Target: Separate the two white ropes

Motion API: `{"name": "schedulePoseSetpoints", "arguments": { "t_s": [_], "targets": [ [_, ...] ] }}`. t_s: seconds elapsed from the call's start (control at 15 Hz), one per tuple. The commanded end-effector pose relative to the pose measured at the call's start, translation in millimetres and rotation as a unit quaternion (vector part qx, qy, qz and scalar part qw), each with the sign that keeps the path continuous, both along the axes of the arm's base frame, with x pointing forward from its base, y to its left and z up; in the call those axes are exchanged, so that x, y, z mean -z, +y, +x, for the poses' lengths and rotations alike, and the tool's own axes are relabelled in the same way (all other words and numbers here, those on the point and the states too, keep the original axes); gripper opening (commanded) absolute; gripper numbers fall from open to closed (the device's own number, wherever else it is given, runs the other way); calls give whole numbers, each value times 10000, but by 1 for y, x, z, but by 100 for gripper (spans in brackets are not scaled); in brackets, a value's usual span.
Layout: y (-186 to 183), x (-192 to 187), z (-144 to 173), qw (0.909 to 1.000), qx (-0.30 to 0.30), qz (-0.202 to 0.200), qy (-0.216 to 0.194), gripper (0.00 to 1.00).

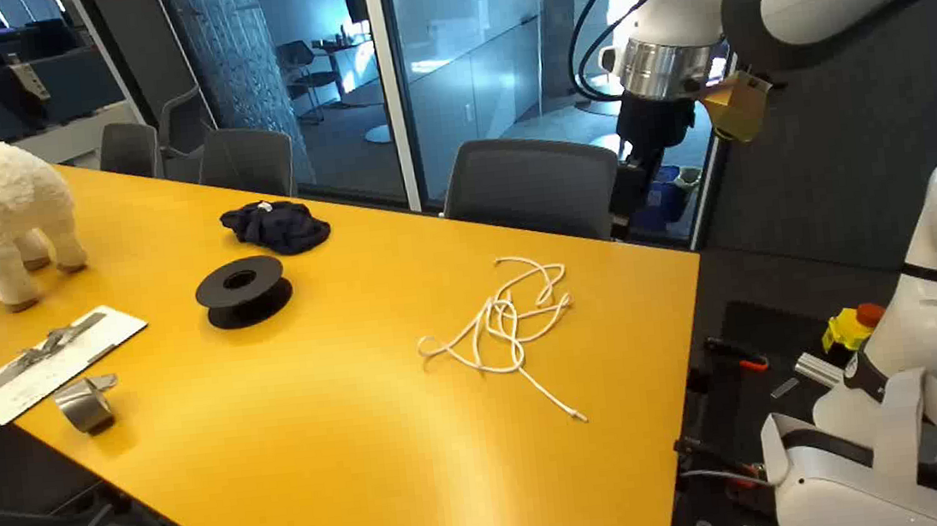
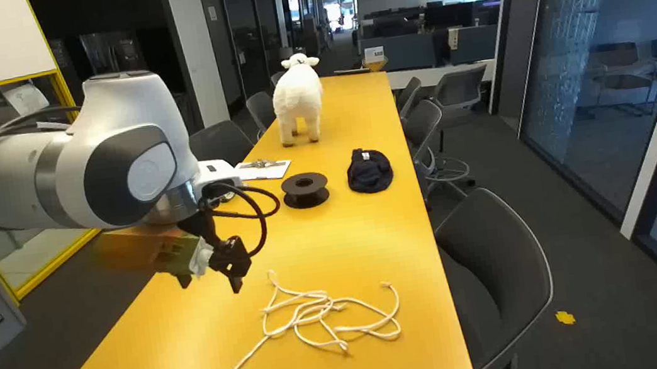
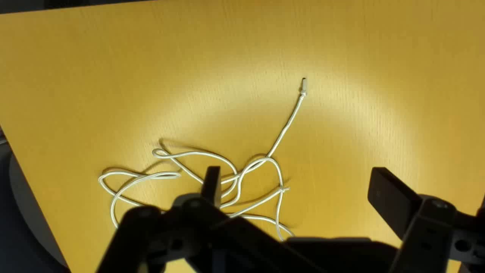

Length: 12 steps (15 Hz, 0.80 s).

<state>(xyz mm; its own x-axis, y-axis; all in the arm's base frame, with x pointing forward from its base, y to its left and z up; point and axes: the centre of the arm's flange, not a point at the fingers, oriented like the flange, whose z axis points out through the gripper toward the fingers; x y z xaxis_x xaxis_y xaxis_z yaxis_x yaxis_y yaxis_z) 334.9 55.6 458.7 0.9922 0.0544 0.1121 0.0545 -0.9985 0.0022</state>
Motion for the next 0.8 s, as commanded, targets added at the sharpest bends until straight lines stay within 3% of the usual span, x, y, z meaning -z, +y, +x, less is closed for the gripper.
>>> {"name": "schedulePoseSetpoints", "arguments": {
  "t_s": [0.0, 0.4, 0.73],
  "targets": [
    [0, -2, 0, 10000, -1, 3, -21, 100],
    [-1, 3, 7, 9998, 160, -1, -137, 100],
    [2, 37, 52, 9978, 428, 123, -492, 100]
  ]
}}
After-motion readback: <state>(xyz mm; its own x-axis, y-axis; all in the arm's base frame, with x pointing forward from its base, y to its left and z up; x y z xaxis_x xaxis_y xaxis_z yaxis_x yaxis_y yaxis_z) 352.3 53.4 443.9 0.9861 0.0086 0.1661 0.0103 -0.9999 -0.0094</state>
